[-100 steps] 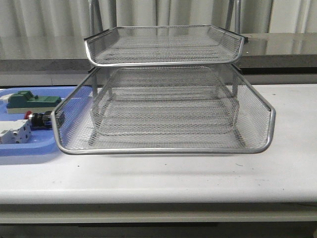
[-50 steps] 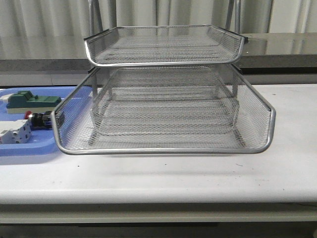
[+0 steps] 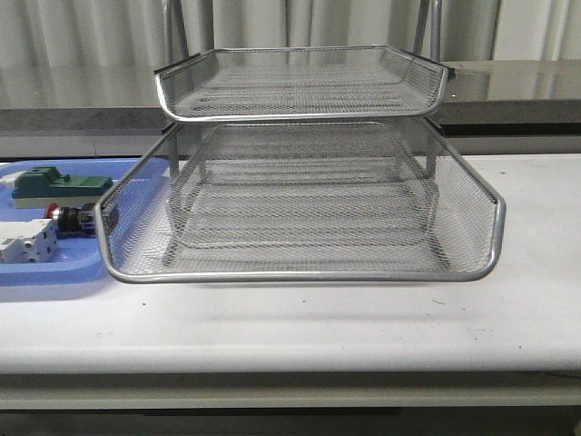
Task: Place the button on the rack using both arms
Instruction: 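Release the tier and move the left gripper over the blue tray, then lower the left gripper and grasp the red-capped push button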
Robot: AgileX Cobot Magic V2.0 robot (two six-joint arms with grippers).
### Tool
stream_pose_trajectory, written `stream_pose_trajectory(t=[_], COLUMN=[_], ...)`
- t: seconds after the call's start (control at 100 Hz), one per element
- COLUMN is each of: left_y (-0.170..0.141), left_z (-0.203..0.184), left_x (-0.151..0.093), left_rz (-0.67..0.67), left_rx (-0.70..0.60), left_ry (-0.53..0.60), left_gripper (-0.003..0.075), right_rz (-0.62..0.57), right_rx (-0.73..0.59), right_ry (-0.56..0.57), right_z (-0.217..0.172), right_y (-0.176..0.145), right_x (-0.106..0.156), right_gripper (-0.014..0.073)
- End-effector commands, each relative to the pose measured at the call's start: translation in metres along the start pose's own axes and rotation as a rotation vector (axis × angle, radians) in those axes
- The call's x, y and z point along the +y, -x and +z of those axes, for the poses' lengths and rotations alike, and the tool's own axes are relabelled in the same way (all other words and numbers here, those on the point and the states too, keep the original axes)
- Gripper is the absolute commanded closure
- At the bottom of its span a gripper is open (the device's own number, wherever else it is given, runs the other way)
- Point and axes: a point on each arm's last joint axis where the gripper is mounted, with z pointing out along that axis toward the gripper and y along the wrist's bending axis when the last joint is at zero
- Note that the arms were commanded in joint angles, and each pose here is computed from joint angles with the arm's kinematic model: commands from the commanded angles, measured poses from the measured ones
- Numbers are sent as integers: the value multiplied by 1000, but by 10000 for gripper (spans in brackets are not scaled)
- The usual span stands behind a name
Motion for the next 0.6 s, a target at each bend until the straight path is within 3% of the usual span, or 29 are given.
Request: stream_pose_trajectory(t=[0.0,0.31,0.59], left_y=[33,97,110], left_z=[7,98,172], left_x=[3,6,-13], left_rz=[60,377,539], left_rx=[-50,200,343], left_ry=[4,-60,-307], left_gripper=[103,103,103], right_rz=[1,1,1], right_rx=[-85,-85,-85], right_ry=[-11,-11,-11], right_z=[-8,-8,-8], right_y=[12,12,12], right_x=[0,0,0], right_gripper=[666,666,666])
